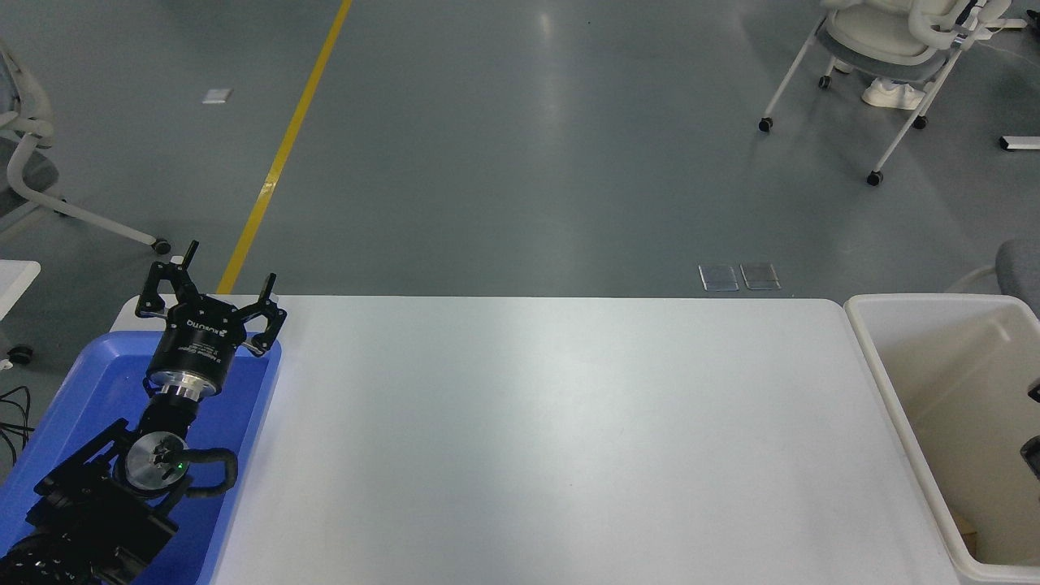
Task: Pick up paper ball place in dustbin
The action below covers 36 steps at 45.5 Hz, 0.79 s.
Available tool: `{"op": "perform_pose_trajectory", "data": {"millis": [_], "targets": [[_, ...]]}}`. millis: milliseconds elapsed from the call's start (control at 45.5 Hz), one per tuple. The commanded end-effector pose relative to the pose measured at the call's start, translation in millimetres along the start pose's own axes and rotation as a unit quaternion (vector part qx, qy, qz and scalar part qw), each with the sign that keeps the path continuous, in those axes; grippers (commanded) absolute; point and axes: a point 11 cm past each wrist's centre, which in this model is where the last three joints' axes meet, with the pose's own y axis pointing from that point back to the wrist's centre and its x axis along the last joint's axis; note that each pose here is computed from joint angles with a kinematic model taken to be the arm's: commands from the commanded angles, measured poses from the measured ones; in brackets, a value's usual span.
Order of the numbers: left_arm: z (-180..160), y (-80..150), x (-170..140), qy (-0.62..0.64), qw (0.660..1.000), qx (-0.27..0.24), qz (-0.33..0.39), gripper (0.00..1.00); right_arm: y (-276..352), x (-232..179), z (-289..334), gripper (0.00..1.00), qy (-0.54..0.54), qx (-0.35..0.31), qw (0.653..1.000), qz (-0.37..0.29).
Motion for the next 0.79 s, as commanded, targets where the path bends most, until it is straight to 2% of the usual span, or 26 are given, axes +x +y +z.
{"op": "perform_pose_trajectory", "data": {"millis": [0, 132, 374, 484, 659, 769], "targets": [[-0.1, -0.3, -0.3, 0.0, 1.0, 0.0, 0.0, 1.0, 17.7, 4.8, -8.8, 0.98, -0.021, 0.003, 0.997, -0.071], [-0.1, -0.3, -0.3, 0.0, 1.0, 0.0, 0.0, 1.0, 41.1, 13.1, -19.8, 1.0, -0.031, 0.017, 0.992, -0.123], [-0.1, -0.3, -0.3, 0.0, 1.0, 0.0, 0.0, 1.0, 97.8, 20.8, -52.3, 1.0, 0.106, 0.048, 0.976, -0.187], [0.2, -0.9, -0.8, 0.0, 1.0, 0.0, -0.001, 1.0, 122.9, 26.2, -76.9, 1.0, 0.111, 0.076, 0.962, -0.238], [-1.1, -1.4, -1.6, 0.0, 1.0, 0.002, -0.002, 1.0, 175.8, 48.8, -110.4, 1.0, 0.156, 0.118, 0.894, -0.402], [-0.6, -0.7, -0.9, -0.001, 1.0, 0.002, -0.001, 1.0, 208.5, 59.4, -126.9, 1.0, 0.215, 0.133, 0.851, -0.46]]}}
